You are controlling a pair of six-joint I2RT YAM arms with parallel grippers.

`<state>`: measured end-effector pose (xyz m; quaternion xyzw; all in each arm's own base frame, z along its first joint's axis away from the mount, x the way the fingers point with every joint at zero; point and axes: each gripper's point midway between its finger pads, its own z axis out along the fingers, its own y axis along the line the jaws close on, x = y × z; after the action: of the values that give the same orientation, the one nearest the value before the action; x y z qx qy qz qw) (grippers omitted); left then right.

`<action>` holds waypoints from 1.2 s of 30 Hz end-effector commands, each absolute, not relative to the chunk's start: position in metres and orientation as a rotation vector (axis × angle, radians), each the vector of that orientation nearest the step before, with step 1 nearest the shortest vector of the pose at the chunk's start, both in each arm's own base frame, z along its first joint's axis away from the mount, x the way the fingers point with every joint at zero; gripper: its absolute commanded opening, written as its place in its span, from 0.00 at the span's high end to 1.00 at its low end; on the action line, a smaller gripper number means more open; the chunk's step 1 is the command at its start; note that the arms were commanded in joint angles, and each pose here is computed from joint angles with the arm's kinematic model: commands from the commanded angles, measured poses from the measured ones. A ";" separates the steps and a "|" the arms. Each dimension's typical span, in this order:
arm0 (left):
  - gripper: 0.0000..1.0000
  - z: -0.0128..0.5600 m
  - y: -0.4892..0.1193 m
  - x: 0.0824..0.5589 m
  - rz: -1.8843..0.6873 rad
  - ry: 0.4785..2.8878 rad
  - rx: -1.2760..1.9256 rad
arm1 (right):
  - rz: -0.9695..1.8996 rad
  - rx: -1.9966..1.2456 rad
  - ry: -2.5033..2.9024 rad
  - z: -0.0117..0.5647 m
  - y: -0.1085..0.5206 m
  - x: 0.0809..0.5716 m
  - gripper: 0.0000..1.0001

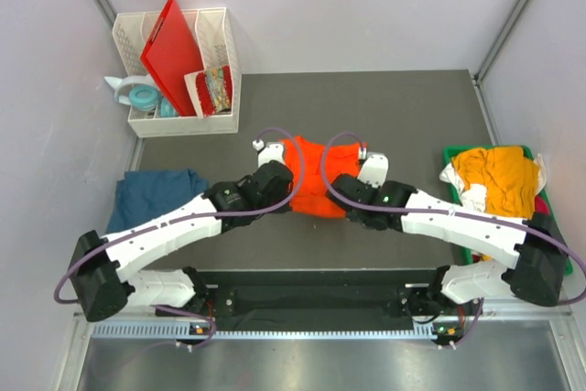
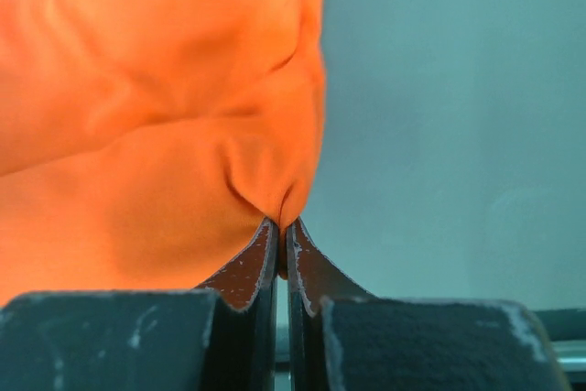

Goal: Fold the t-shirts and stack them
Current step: Fold the long partially folded tshirt into a neat square

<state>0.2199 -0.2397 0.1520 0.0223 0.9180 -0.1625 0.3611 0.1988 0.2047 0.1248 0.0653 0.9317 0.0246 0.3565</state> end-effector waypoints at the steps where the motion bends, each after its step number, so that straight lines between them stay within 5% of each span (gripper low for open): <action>1: 1.00 0.183 -0.242 0.268 -0.339 2.220 0.011 | 0.064 0.222 2.295 0.160 0.193 0.244 1.00; 20: 1.00 0.145 -0.227 0.441 -0.156 2.242 -0.112 | -0.082 0.271 2.287 0.151 0.171 0.444 1.00; 36: 1.00 0.081 -0.223 0.481 -0.120 2.364 -0.162 | -0.114 0.258 2.410 0.079 0.175 0.475 1.00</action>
<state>0.4661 -0.2364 0.0698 -0.0506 0.9296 -0.0613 0.3600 0.4568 0.1861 0.0666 0.0897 0.9384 -0.0367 0.3316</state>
